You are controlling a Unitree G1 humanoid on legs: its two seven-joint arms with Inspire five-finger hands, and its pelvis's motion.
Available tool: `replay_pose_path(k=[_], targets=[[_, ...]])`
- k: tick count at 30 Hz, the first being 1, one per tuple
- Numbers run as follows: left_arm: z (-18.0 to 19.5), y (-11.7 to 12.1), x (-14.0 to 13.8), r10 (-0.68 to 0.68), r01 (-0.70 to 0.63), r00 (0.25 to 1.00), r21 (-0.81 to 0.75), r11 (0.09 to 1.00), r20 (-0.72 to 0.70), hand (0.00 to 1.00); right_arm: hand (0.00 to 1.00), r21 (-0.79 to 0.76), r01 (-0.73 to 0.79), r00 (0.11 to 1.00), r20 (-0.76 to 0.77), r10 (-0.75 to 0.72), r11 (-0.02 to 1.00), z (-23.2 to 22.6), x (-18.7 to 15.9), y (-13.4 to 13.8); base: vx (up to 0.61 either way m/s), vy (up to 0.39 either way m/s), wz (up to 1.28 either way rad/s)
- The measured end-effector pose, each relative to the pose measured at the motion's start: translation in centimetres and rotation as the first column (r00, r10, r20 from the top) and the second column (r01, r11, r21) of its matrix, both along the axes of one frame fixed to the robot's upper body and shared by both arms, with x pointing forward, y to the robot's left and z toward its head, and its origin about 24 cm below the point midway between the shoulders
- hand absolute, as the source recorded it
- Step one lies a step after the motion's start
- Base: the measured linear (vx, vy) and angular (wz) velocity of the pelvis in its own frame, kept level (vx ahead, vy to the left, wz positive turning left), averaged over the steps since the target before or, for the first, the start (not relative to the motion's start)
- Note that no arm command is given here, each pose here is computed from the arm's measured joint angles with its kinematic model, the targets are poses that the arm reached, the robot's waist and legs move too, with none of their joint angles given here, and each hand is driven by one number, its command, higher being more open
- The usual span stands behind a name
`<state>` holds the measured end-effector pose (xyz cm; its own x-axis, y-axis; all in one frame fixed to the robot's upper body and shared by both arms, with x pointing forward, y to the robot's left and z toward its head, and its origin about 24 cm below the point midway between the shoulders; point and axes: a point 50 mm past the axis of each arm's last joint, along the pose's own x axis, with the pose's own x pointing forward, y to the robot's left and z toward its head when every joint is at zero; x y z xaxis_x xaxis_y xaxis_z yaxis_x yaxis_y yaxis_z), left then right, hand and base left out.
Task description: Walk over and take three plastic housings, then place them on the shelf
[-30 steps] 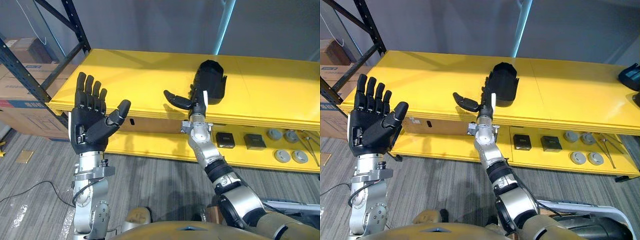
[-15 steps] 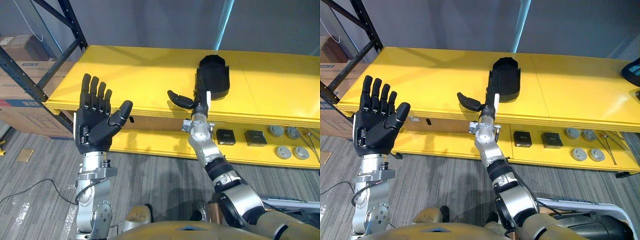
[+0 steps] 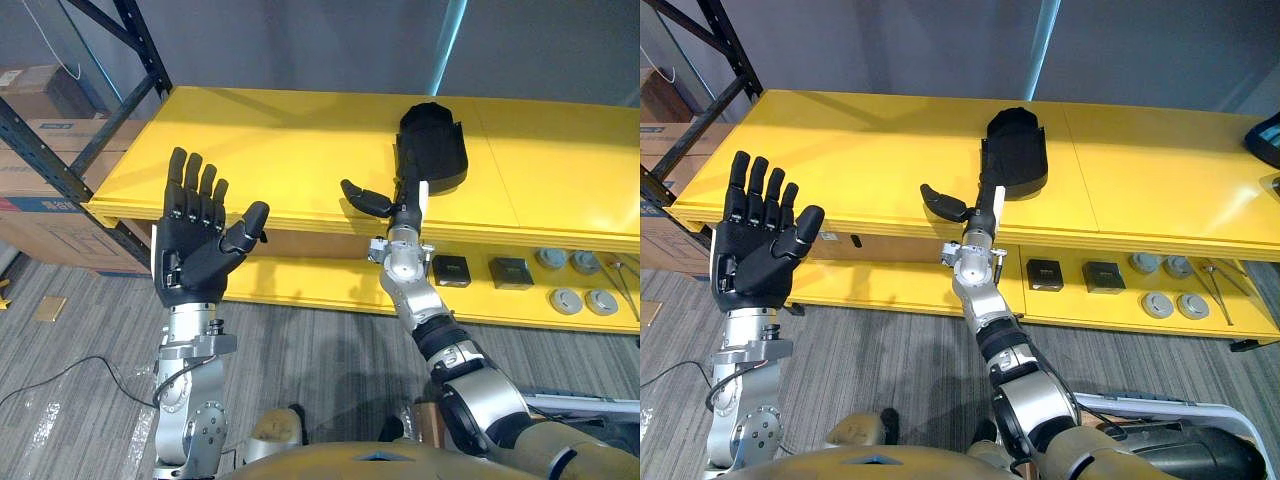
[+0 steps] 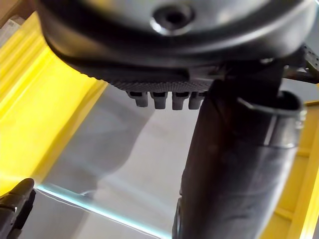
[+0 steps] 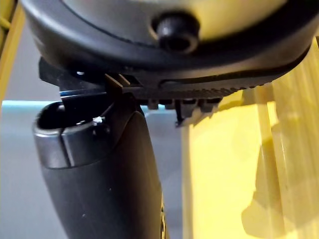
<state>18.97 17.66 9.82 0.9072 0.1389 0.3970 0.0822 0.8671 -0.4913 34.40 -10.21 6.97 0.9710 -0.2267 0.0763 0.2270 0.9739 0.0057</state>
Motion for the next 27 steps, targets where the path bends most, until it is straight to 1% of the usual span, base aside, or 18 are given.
replay_pose_path(k=[8, 11, 14, 15, 16, 18, 20, 22, 27], targets=[[0.0, -0.1, 0.0, -0.006, 0.006, 1.000, -0.001, 1.000, 0.000, 1.00, 1.00, 0.002, -0.030, 0.999, 0.030, 0.030, 1.000, 0.3, 0.0, 0.1, -0.03, 0.011, -0.04], [0.0, -0.1, 0.0, -0.006, 0.006, 1.000, -0.001, 1.000, -0.001, 1.00, 1.00, 0.020, -0.064, 0.995, 0.076, 0.062, 0.998, 0.9, -0.5, 0.3, -0.02, 0.012, -0.07], [-0.1, 0.0, -0.2, 0.004, -0.004, 1.000, 0.002, 1.000, -0.004, 1.00, 1.00, 0.062, -0.145, 0.961, 0.245, 0.126, 0.987, 3.7, -2.6, 0.8, 0.00, 0.005, -0.09], [-0.2, 0.1, -0.3, 0.009, -0.009, 1.000, 0.003, 1.000, -0.005, 1.00, 1.00, 0.064, -0.165, 0.949, 0.280, 0.141, 0.984, 4.4, -3.0, 0.9, -0.01, 0.000, -0.21], [-0.4, 0.4, -0.6, 0.022, -0.022, 1.000, 0.007, 1.000, -0.019, 1.00, 1.00, 0.062, -0.205, 0.914, 0.369, 0.169, 0.977, 6.3, -4.0, 0.9, -0.01, 0.002, -0.24], [-0.6, 0.5, -0.7, 0.031, -0.031, 0.999, 0.009, 0.999, -0.030, 1.00, 1.00, 0.044, -0.234, 0.875, 0.444, 0.191, 0.971, 7.8, -5.2, 0.3, 0.00, 0.005, -0.20], [-0.6, 0.8, -0.7, 0.059, -0.059, 0.998, 0.005, 0.998, -0.038, 1.00, 1.00, 0.005, -0.247, 0.845, 0.490, 0.213, 0.969, 8.4, -7.2, -1.2, 0.01, 0.011, -0.16], [-0.6, 1.3, -0.8, 0.088, -0.088, 0.995, 0.007, 0.996, -0.043, 1.00, 1.00, -0.016, -0.255, 0.854, 0.466, 0.233, 0.967, 7.6, -8.6, -2.2, 0.00, 0.016, -0.18], [-0.7, 1.5, -0.8, 0.115, -0.115, 0.992, -0.005, 0.993, -0.058, 1.00, 1.00, 0.010, -0.260, 0.943, 0.219, 0.252, 0.965, 2.4, -11.0, -3.9, -0.02, 0.005, -0.16]])
